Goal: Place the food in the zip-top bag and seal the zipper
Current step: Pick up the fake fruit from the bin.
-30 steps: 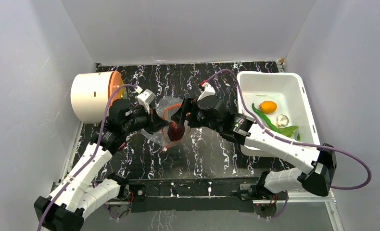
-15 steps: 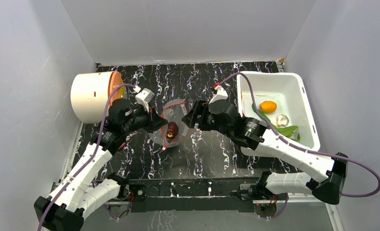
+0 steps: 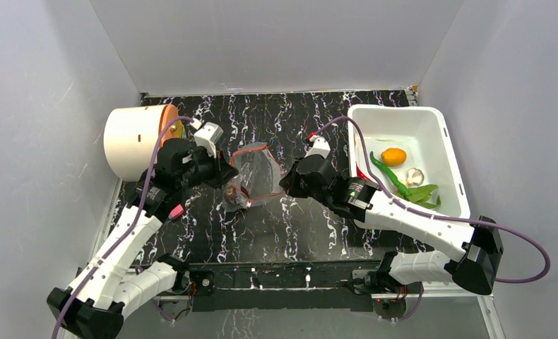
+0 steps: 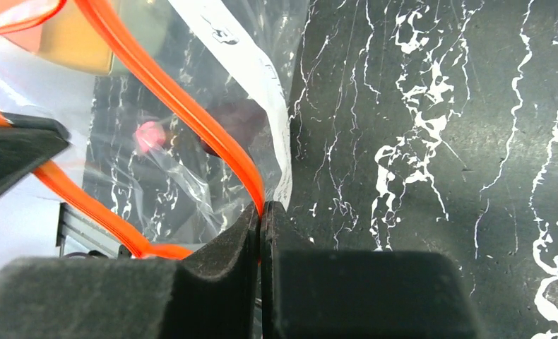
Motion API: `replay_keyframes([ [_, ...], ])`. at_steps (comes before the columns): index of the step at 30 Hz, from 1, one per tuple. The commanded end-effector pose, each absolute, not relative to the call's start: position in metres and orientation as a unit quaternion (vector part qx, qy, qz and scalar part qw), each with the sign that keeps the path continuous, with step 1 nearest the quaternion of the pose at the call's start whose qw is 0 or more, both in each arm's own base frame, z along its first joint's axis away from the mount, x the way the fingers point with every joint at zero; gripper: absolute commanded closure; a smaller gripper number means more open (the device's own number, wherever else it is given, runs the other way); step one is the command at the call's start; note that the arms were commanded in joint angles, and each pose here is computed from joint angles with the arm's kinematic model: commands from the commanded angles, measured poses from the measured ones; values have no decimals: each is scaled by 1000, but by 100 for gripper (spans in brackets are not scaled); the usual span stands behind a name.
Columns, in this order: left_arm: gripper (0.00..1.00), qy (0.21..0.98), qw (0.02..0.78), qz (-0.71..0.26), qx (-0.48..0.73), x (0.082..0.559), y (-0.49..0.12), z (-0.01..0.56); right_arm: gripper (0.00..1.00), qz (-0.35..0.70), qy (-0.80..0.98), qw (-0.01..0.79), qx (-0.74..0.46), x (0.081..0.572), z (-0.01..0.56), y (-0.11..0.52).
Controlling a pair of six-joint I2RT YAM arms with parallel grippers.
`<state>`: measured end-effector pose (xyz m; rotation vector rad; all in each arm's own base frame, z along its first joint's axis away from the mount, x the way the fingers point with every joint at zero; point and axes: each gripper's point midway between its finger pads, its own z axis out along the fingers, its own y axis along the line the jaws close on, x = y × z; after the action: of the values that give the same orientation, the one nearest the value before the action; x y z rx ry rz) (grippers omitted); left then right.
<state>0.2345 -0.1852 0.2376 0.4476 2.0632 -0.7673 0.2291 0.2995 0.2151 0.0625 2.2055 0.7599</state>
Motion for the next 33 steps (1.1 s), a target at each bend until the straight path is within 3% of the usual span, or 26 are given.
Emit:
replay_keyframes([
  [1,100,831,456,-264,180,241,-171,263,100,293,856,425,23,239,225,298],
  [4,100,810,459,-304,204,234,-185,262,100,332,843,424,-7,236,235,315],
  [8,100,816,462,-277,211,238,-178,241,80,357,833,420,-47,232,246,331],
  [13,100,825,448,-260,227,235,-173,220,66,375,821,426,-57,230,267,336],
  [20,100,810,459,-268,248,232,-176,211,37,364,804,466,-58,237,301,324],
  [26,100,804,469,-272,243,232,-177,200,31,289,798,527,-38,262,332,283],
  [33,100,803,465,-274,252,228,-177,195,31,171,809,562,24,318,332,194],
])
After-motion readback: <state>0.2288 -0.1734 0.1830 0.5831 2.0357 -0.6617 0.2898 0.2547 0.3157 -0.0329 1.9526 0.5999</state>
